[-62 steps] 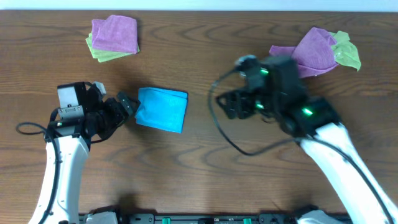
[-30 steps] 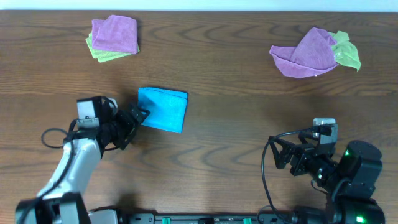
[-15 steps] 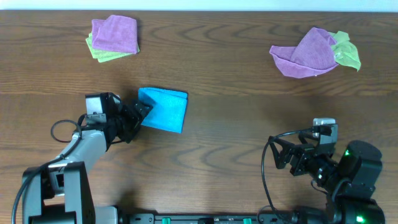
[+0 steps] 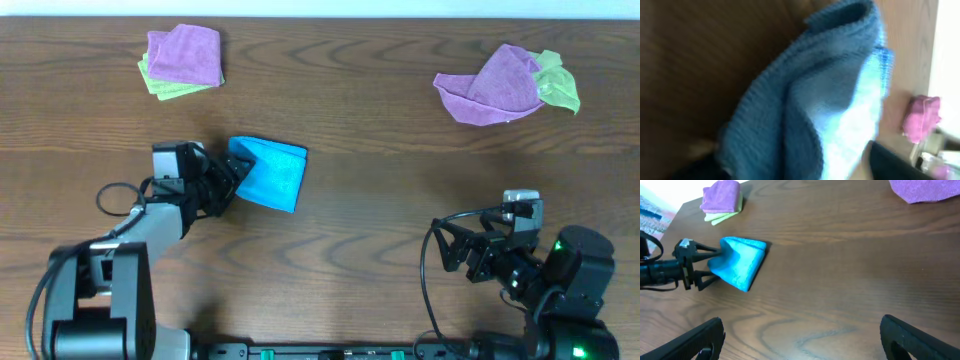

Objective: Fold the cloth
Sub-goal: 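Grasp the folded blue cloth's edge with the left gripper, then carry the folded blue cloth to the rear-left cloth pile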

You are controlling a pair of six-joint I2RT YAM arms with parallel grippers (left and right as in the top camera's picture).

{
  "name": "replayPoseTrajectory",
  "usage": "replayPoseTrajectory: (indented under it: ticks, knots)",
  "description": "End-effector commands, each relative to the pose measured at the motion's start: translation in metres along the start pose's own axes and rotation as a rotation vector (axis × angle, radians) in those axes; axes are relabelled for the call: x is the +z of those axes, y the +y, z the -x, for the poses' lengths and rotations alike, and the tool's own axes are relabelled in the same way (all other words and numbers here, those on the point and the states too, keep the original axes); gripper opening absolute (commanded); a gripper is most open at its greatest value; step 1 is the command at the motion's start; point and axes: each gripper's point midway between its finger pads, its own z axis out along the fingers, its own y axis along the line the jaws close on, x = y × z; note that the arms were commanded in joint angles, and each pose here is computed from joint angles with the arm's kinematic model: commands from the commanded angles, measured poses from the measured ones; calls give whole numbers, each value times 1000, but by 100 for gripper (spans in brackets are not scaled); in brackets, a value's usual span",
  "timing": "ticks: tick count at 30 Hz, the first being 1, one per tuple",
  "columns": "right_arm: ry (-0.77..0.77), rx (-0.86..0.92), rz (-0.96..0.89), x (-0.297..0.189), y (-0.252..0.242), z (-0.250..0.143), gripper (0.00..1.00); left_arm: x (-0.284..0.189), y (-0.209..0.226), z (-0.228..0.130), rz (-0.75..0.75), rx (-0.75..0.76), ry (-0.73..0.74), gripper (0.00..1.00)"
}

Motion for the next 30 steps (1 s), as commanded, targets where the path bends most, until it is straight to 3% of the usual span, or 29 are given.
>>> replayPoseTrajectory:
  ticks: [1,5,12,20,24,30]
  knots:
    - [2,0,6,0,0,-2,99,16,28,-9,85,-23,18,31]
    - [2,0,6,0,0,-2,99,23,30,-7,77,-16,13,6]
    - [2,0,6,0,0,-2,99,22,-5,7,-42,17,-9,6]
    - [2,0,6,0,0,-2,99,-7,-112,59,-164,102,-67,6]
    - [2,0,6,0,0,-2,99,-39,-161,102,-106,167,-195,6]
    - [2,0,6,0,0,-2,99,-68,-200,139,-128,226,-349,6]
